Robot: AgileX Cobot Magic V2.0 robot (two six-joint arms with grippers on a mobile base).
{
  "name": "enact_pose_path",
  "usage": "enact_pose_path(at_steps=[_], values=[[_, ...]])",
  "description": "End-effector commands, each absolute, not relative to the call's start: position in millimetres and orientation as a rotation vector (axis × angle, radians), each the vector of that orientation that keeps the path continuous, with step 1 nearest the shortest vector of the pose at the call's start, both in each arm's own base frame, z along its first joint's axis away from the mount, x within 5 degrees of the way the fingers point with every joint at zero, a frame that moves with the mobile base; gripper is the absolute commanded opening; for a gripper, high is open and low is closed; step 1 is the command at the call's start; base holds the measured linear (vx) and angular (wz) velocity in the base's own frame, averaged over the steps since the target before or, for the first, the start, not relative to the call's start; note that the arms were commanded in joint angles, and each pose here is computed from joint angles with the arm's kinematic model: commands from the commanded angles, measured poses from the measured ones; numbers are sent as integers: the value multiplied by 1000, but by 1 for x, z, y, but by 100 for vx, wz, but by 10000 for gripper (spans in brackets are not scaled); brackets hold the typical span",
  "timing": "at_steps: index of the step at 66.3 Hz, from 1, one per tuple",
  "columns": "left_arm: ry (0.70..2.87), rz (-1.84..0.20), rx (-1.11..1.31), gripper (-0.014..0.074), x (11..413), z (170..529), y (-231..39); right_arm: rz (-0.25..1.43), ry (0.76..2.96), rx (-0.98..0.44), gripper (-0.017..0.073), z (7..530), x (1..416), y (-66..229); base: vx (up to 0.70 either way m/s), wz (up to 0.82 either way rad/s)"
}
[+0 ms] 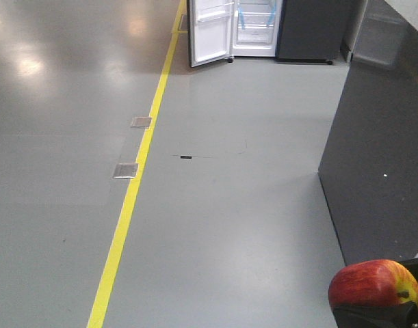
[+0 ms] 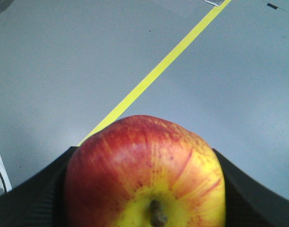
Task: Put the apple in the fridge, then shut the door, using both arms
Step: 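Drive forward along the yellow floor line toward the fridge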
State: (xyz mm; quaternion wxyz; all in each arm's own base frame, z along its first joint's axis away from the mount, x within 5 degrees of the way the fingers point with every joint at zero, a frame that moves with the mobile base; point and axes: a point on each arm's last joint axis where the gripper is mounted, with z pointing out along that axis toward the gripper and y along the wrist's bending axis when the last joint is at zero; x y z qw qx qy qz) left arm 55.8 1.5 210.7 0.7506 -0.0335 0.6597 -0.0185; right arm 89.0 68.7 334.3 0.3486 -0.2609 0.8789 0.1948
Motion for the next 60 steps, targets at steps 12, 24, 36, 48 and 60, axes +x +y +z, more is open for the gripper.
enact_pose_path(at_steps=[12, 24, 36, 48, 60], values=[[1382, -58, -79, -6, 55, 208, 1, 527, 2195, -654, 186, 347, 91, 71, 10, 16], [1382, -58, -79, -6, 55, 208, 1, 527, 2195, -654, 186, 347, 91, 71, 12, 14], [1382, -58, -79, -6, 55, 208, 1, 527, 2195, -654, 186, 347, 91, 71, 13, 9], [1382, -58, -79, -6, 55, 208, 1, 527, 2195, -654, 186, 347, 91, 71, 15, 8], [1382, -58, -79, -6, 55, 208, 1, 527, 2195, -654, 186, 347, 91, 71, 17, 7]])
